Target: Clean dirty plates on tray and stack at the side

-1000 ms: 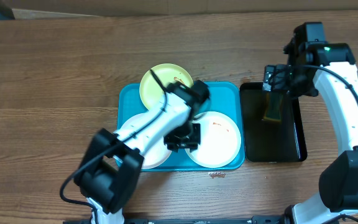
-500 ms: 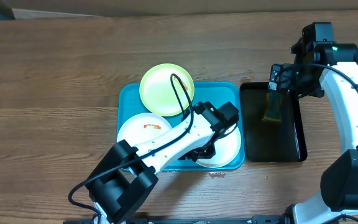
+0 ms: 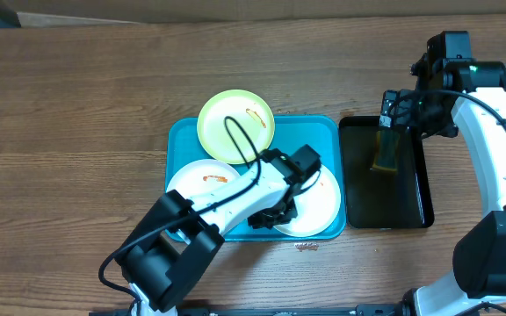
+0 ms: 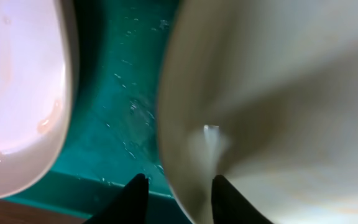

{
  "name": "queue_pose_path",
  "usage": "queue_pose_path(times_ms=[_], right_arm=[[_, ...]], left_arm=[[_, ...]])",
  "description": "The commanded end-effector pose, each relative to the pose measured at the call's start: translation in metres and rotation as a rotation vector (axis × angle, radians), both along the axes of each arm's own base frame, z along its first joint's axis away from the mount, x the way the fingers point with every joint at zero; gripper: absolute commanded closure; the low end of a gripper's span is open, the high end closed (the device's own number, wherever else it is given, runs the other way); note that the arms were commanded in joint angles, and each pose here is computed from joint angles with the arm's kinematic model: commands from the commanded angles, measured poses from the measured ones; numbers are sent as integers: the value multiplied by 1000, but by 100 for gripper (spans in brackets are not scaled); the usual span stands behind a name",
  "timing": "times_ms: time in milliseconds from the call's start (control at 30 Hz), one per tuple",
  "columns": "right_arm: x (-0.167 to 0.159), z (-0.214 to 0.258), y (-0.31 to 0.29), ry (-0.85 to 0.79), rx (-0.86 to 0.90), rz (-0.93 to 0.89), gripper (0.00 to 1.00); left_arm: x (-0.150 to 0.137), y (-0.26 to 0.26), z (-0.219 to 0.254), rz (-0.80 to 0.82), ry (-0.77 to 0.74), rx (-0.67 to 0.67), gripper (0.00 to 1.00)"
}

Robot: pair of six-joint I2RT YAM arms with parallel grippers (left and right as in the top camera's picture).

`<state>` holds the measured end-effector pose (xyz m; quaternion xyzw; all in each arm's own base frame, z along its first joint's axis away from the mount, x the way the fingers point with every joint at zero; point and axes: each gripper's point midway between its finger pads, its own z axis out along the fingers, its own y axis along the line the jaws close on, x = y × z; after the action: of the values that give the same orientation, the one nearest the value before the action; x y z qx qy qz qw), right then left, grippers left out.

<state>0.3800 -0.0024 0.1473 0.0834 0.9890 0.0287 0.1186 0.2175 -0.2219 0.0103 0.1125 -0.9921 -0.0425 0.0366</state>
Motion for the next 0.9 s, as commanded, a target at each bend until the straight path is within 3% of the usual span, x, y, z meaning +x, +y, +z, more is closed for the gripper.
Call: queue_pose_path(times_ms=[0,67,167,433,633,867], right_arm=[[5,4,0,-16,8,-6,0],[5,4,0,-16,8,-6,0],[5,4,0,-16,8,-6,0],[5,4,0,-16,8,-6,0],[0,3,0,3,8,-7,0],[-15,-13,-2,72,16,-105,0]], left_arm=[[-4,0,2,27,36,-59,69],[1,-2,2,-2,22,-75,74],[14,-2,8,-60,-15,-76,96],[58,14,33,-234,-140,0,96],[66,22,34,-349,-132,0,96],[71,28,34,-337,-130,-4,90]])
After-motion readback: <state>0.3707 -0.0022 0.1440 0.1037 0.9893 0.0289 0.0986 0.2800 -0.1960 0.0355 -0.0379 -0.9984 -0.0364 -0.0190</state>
